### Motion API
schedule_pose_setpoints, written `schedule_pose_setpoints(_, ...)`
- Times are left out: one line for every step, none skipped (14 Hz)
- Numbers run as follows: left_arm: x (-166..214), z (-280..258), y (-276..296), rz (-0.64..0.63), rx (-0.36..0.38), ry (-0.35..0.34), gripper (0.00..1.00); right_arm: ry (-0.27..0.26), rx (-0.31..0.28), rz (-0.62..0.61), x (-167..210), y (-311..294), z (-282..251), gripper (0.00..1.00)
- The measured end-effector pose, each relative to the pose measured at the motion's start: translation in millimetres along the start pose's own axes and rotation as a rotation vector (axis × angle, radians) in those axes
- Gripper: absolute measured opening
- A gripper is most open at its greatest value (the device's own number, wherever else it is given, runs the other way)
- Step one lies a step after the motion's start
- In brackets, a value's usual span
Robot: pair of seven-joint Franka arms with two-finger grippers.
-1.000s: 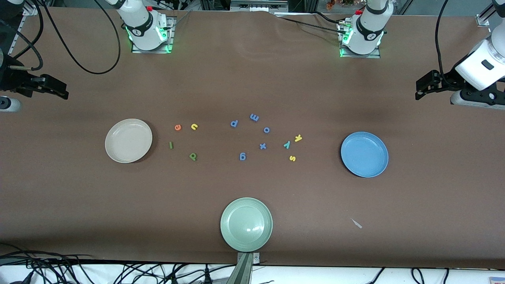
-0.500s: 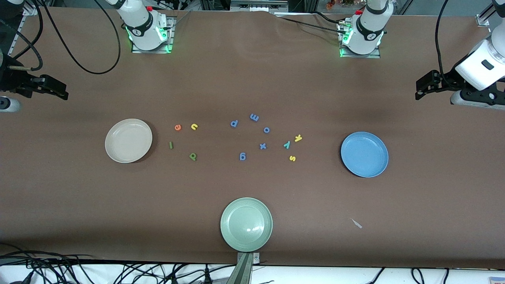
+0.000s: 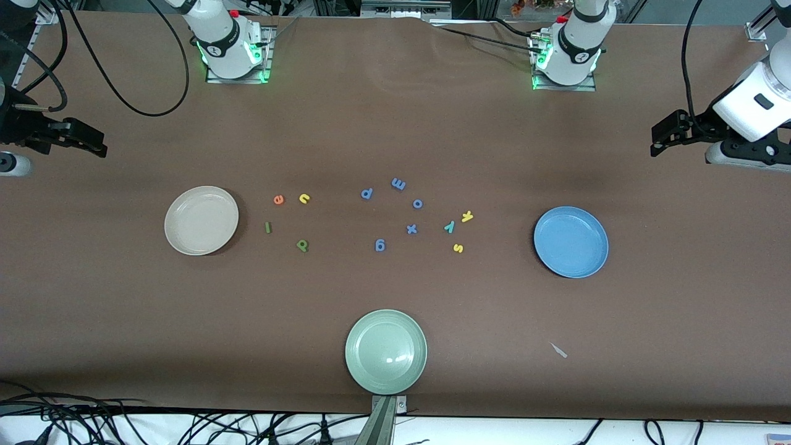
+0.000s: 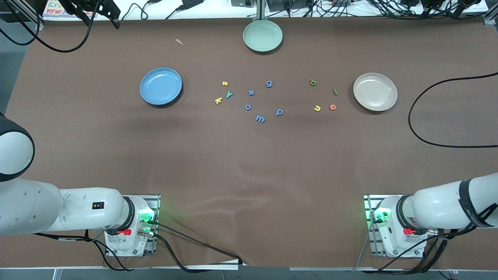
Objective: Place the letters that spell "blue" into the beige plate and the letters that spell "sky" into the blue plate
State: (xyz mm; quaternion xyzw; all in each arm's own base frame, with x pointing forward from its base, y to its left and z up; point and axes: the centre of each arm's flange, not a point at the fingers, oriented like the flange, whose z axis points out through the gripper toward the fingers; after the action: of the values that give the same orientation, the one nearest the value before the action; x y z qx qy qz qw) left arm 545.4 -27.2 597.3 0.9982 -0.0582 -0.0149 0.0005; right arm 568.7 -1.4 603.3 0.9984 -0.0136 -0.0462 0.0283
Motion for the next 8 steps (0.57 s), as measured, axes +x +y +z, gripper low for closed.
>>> schedule_pose_setpoints(0.0, 0.0, 0.0, 0.000, 0.000, 0.000, 1.00, 0.000, 0.000, -0.001, 0.0, -0.4, -0.1, 1.00)
schedule_pose_setpoints(0.0, 0.0, 0.0, 0.000, 0.000, 0.000, 1.00, 0.000, 0.000, -0.002, 0.0, -0.9, -0.1, 1.00)
schedule_pose_setpoints(0.0, 0.0, 0.0, 0.000, 0.000, 0.000, 1.00, 0.000, 0.000, -0.002, 0.0, -1.2, 0.0, 1.00)
schedule_pose_setpoints(0.0, 0.0, 0.0, 0.000, 0.000, 0.000, 1.00, 0.000, 0.000, -0.002, 0.1, -1.3, 0.1, 1.00)
schedule_pose_setpoints(0.0, 0.0, 0.0, 0.000, 0.000, 0.000, 1.00, 0.000, 0.000, -0.002, 0.2, -1.3, 0.3, 1.00)
schedule_pose_setpoints(0.0, 0.0, 0.0, 0.000, 0.000, 0.000, 1.00, -0.001, 0.000, -0.002, 0.3, -1.3, 0.6, 1.00)
schedule_pose_setpoints(0.0, 0.0, 0.0, 0.000, 0.000, 0.000, 1.00, -0.002, 0.000, -0.002, 0.5, -1.3, 1.1, 1.00)
schedule_pose_setpoints(0.0, 0.0, 0.0, 0.000, 0.000, 0.000, 1.00, -0.003, 0.000, -0.002, 0.7, -1.4, 1.7, 1.00)
